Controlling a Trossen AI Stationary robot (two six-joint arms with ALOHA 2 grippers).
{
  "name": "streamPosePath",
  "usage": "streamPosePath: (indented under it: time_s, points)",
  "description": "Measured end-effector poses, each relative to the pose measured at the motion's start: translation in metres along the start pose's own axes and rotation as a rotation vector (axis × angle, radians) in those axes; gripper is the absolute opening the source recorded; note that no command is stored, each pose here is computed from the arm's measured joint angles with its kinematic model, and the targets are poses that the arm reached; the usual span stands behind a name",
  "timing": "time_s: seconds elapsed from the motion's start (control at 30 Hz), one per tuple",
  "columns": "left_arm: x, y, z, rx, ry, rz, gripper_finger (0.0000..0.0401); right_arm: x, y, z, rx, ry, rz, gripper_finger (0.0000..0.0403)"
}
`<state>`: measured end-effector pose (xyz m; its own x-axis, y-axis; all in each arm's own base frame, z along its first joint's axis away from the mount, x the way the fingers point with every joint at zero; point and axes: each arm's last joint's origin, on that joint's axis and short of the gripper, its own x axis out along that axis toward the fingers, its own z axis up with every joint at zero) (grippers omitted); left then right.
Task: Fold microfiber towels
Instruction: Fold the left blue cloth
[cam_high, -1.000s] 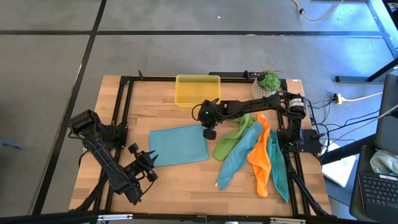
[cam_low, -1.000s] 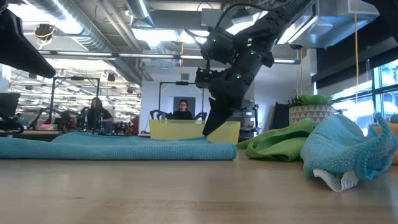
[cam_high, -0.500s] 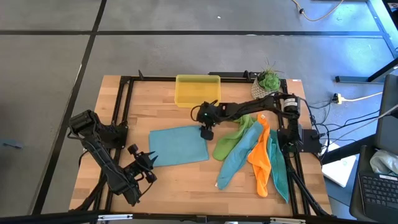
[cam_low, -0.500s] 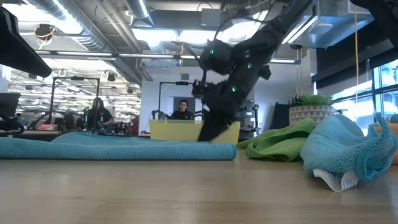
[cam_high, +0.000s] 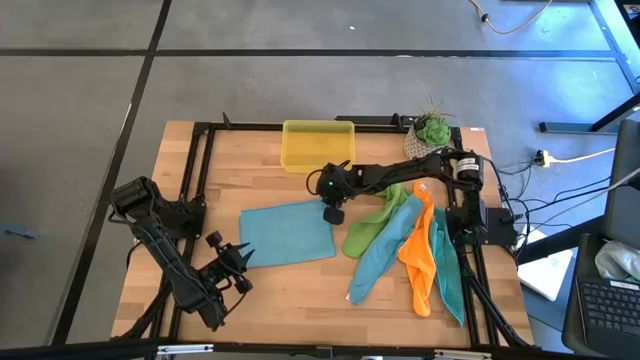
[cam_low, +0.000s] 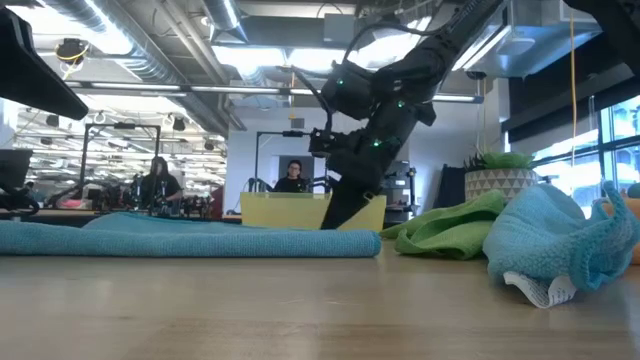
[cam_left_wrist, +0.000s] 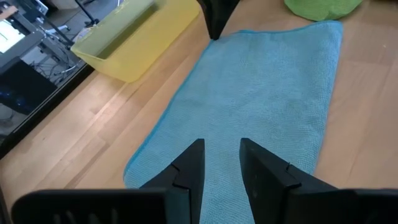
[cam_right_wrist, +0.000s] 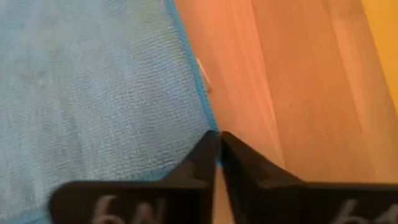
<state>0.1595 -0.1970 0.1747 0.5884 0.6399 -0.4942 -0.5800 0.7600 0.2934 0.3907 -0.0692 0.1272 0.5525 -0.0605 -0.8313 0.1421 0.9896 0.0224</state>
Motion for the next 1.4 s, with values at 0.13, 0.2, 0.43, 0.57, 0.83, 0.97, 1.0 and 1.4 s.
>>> streamPosePath:
  time_s: [0.13, 0.2, 0.43, 0.57, 0.83, 0.97, 1.0, 1.4]
  points:
    - [0.000, 0.000, 0.000, -0.001, 0.000, -0.001, 0.0094, -0.005, 0.004, -0.003, -0.016, 0.042, 0.010, 0.0013]
    - [0.000, 0.000, 0.000, -0.002, 0.005, -0.001, 0.0094, -0.008, 0.005, -0.004, -0.019, 0.069, 0.001, 0.0010]
    - [0.000, 0.000, 0.000, -0.002, 0.011, 0.000, 0.0094, -0.031, 0.006, 0.001, -0.012, 0.065, -0.051, 0.0005]
    - [0.000, 0.000, 0.000, -0.002, 0.012, 0.000, 0.0094, -0.049, 0.010, 0.008, -0.012, 0.027, -0.081, 0.0003]
    - [0.000, 0.000, 0.000, -0.004, 0.014, -0.001, 0.0094, -0.061, 0.013, 0.000, 0.057, 0.114, -0.082, 0.0002]
    - [0.000, 0.000, -0.001, -0.005, 0.015, -0.001, 0.0094, -0.055, 0.013, 0.000, 0.056, 0.112, -0.085, 0.0012]
    - [0.000, 0.000, -0.001, -0.005, 0.015, -0.002, 0.0094, -0.055, 0.013, 0.000, 0.056, 0.108, -0.084, 0.0016]
    - [0.000, 0.000, -0.001, -0.003, 0.015, 0.000, 0.0094, -0.057, 0.010, -0.007, 0.088, 0.179, -0.135, 0.0055]
